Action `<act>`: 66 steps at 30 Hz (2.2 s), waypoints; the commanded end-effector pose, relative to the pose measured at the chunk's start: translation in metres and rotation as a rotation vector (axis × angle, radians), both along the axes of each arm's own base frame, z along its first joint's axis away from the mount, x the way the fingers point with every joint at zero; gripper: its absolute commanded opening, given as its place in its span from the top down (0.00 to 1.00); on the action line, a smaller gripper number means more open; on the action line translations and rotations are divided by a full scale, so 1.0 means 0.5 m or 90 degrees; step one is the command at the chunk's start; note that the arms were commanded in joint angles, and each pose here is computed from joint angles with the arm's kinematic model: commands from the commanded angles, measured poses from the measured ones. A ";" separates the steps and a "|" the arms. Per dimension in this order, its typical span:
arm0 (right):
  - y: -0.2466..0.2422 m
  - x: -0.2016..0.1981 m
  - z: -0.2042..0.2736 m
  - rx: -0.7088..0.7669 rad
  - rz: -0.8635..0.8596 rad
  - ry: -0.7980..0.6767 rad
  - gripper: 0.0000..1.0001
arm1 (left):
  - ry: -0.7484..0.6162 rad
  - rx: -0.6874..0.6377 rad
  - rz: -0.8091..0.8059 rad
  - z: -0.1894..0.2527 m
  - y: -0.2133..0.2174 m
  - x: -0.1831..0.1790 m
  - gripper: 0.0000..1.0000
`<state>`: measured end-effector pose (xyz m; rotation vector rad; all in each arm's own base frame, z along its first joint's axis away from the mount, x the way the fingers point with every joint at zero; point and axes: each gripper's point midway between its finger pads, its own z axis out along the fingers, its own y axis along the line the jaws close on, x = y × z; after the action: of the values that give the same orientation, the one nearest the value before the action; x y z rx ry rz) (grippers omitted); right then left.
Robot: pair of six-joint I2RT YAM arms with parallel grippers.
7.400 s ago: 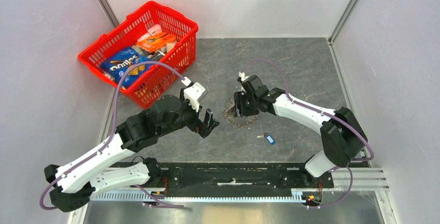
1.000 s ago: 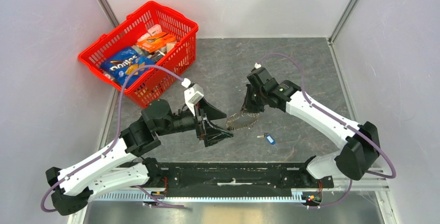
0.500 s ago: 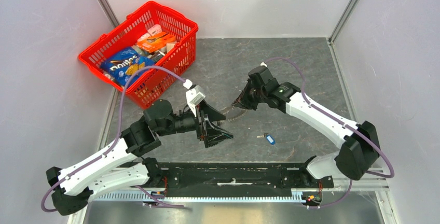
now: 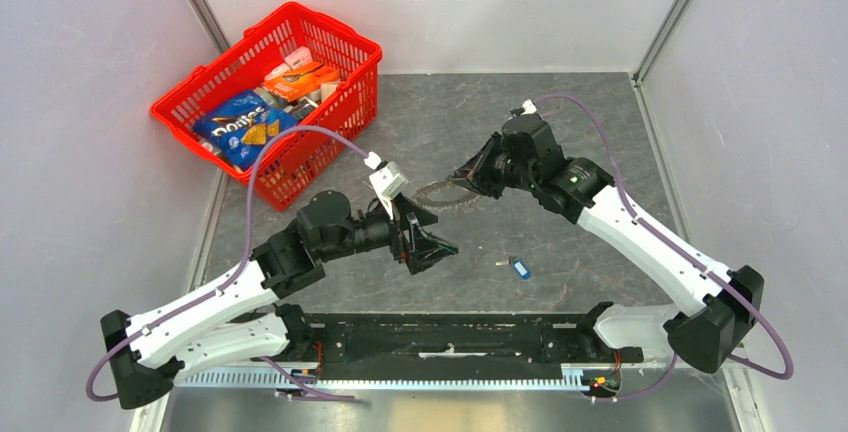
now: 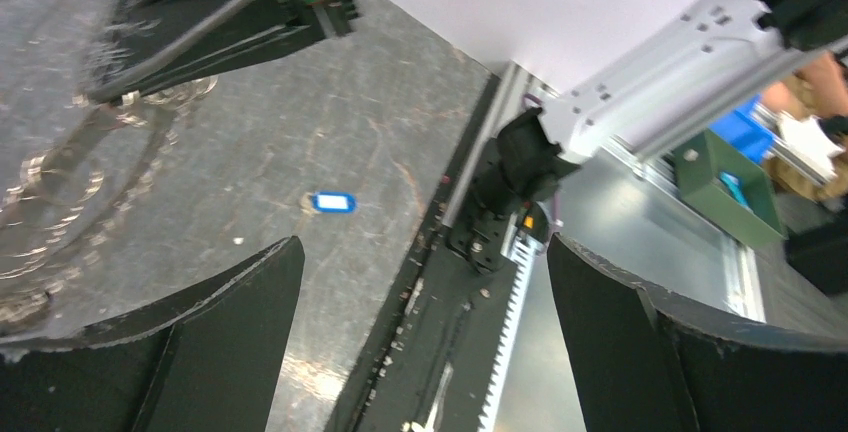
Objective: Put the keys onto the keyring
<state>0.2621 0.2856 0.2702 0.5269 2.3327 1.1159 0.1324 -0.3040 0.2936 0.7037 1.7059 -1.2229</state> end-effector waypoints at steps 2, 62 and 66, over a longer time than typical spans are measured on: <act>-0.001 -0.014 0.109 0.069 0.003 -0.053 0.98 | -0.089 -0.018 0.103 0.026 0.014 0.068 0.03; -0.015 -0.199 0.245 0.147 0.231 -0.084 0.90 | -0.365 0.000 -0.051 0.105 -0.016 0.030 0.98; -0.019 -0.206 0.244 0.138 0.245 -0.090 0.79 | -0.361 0.003 -0.081 0.105 -0.014 0.011 0.98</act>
<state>0.1682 0.2788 0.3566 0.1723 2.3704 1.4704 0.1522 -0.3145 0.3164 1.0112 1.3121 -0.9494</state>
